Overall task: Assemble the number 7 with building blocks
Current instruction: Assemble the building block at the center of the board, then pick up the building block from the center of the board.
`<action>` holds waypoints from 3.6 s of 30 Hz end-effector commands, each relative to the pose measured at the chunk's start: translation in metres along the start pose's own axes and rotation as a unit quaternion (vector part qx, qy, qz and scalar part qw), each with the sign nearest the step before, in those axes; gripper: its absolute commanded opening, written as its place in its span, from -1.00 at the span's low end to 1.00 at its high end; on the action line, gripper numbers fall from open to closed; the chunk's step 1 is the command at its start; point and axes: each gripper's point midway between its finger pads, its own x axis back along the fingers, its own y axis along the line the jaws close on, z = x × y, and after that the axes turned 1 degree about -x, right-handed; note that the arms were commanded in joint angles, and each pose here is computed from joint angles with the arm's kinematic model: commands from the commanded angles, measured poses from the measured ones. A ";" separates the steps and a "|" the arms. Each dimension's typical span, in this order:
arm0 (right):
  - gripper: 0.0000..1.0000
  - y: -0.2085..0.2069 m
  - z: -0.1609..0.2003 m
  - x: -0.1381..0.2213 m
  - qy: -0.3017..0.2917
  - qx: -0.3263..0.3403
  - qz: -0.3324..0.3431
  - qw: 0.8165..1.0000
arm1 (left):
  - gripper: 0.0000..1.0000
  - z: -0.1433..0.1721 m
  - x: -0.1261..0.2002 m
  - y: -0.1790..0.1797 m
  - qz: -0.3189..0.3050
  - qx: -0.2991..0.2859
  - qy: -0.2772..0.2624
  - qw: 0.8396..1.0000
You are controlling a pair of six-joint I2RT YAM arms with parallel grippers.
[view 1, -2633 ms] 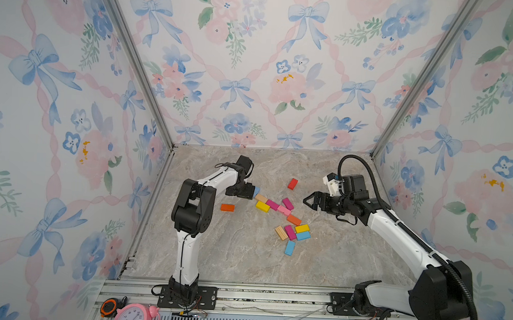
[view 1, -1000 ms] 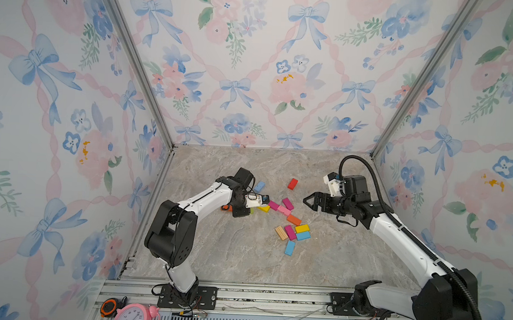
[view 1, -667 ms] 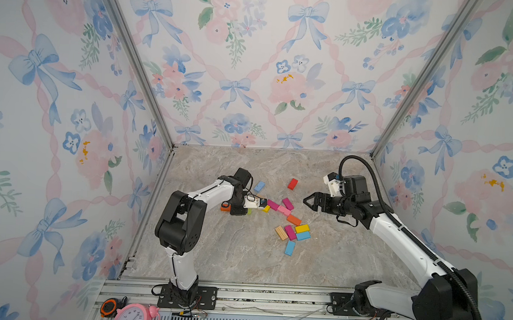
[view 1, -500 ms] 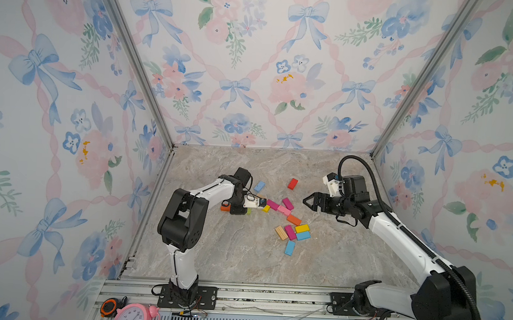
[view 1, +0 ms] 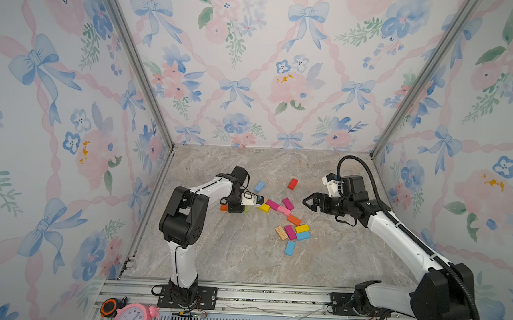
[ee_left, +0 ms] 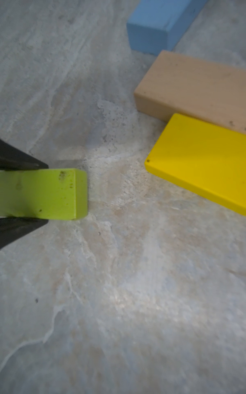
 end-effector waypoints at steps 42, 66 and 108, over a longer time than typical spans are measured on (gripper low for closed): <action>0.93 -0.001 -0.003 -0.001 -0.004 0.015 0.010 1.000 | -0.44 0.030 -0.022 -0.018 0.039 0.001 0.040 0.998; 0.93 -0.009 -0.003 0.003 -0.014 0.017 0.028 0.999 | 0.10 0.020 -0.004 -0.026 0.028 0.003 0.015 1.000; 0.94 0.061 0.001 -0.034 0.047 0.077 0.019 0.996 | 0.95 -0.018 0.106 0.084 0.049 0.683 -0.270 0.677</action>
